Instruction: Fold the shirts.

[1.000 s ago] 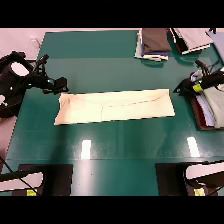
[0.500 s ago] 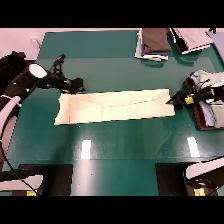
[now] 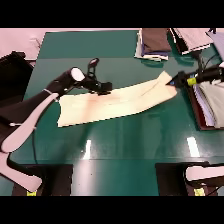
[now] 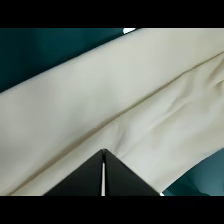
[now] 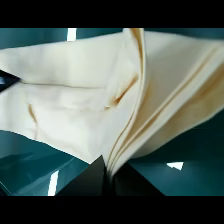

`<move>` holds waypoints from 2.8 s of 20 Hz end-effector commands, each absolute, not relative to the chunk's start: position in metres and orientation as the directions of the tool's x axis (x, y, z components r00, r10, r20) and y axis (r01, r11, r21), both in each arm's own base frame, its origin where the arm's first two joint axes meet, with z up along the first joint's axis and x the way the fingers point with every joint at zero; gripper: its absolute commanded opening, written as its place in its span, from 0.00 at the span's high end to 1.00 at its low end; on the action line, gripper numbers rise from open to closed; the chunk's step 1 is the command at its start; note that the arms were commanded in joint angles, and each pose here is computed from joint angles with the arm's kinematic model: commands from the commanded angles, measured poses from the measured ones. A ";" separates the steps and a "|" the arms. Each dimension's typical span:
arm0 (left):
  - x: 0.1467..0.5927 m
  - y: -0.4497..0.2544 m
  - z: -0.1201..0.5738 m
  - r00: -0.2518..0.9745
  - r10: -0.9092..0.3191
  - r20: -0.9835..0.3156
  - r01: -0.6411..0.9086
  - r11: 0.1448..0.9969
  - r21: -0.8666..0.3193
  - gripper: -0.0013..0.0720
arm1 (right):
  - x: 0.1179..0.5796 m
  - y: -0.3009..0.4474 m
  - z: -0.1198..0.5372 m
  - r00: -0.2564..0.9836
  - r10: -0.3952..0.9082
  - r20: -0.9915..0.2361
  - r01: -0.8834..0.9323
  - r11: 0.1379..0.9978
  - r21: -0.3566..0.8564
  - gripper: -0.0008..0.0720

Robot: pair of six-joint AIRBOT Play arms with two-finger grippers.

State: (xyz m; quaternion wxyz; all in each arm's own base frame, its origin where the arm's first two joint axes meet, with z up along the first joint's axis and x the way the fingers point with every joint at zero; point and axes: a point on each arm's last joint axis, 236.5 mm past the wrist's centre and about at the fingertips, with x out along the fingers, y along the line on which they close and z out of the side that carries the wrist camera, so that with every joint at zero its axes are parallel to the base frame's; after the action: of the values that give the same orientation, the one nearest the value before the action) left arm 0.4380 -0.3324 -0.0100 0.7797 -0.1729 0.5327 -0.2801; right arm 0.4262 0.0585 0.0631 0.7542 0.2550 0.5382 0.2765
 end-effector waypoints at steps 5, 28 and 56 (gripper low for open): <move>0.428 -0.380 -0.056 0.172 -0.622 -0.764 0.275 0.775 -0.569 0.95 | 0.412 0.158 0.198 0.342 0.740 -0.579 -0.431 0.671 0.603 0.96; 0.469 -0.039 0.307 0.820 -0.211 -0.532 0.112 0.971 -0.213 0.95 | 0.357 0.514 0.192 0.104 0.945 -0.310 -0.761 0.276 0.587 0.46; 0.472 -0.119 0.263 0.702 -0.352 -0.619 0.293 0.935 -0.199 0.95 | 0.385 0.293 -0.058 0.150 0.751 -0.643 -0.079 0.657 0.750 0.27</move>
State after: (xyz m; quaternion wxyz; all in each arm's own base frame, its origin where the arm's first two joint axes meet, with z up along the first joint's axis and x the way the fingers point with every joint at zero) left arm 0.4740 -0.1177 0.2645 0.9237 -0.0415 0.3399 -0.1719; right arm 0.3862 0.2533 -0.0501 0.7187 0.2690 0.5818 0.2696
